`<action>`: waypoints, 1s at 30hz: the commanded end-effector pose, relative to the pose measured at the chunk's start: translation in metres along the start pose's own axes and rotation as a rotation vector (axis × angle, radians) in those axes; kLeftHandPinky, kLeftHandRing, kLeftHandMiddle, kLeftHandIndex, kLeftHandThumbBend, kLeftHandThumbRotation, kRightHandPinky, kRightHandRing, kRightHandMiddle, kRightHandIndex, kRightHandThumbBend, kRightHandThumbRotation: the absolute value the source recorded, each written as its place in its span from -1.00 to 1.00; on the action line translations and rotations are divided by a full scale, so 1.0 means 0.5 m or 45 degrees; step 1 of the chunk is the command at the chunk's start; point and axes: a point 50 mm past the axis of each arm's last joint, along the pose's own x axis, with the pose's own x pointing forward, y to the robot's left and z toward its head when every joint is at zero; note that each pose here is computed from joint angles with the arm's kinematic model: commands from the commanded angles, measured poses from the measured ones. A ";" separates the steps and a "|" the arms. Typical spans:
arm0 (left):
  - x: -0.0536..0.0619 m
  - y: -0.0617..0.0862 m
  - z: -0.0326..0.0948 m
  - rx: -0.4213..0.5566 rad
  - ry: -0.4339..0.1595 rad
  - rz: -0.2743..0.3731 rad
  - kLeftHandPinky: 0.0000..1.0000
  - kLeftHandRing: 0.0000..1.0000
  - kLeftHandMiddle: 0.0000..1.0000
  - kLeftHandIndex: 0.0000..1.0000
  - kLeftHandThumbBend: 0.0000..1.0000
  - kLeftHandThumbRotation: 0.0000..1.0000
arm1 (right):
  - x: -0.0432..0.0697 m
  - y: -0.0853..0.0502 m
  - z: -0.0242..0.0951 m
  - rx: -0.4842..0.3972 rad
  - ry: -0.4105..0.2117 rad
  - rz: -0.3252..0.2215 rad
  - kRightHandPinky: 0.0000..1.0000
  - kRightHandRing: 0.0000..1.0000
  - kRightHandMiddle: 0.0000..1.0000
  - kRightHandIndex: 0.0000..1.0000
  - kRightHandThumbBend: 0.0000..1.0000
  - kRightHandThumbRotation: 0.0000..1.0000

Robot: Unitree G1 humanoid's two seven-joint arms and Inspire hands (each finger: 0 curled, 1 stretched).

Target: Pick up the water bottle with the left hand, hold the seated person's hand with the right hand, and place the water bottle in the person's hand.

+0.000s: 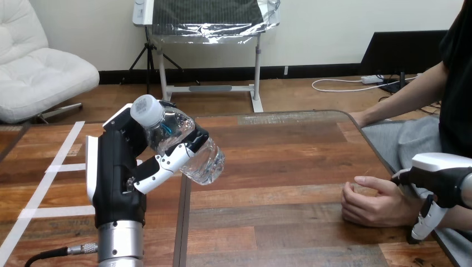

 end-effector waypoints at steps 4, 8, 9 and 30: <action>0.026 -0.005 0.028 -0.013 -0.112 0.002 -0.05 -0.11 -0.09 -0.01 0.28 -1.00 | 0.004 -0.053 0.002 -0.043 0.004 -0.120 0.56 0.77 0.81 0.74 0.44 -1.00; 0.026 -0.004 0.029 -0.007 -0.124 -0.005 -0.06 -0.11 -0.09 0.00 0.27 -1.00 | 0.012 -0.052 0.001 -0.049 0.015 -0.113 0.51 0.74 0.79 0.71 0.43 -1.00; 0.026 -0.004 0.029 -0.011 -0.124 -0.006 -0.06 -0.12 -0.09 0.00 0.27 -1.00 | 0.013 -0.052 0.000 -0.049 0.015 -0.112 0.51 0.73 0.79 0.71 0.43 -1.00; 0.025 0.000 0.029 -0.021 -0.115 -0.004 -0.05 -0.11 -0.09 0.00 0.26 -1.00 | 0.038 -0.048 -0.008 -0.104 0.090 -0.038 0.38 0.58 0.72 0.68 0.36 -1.00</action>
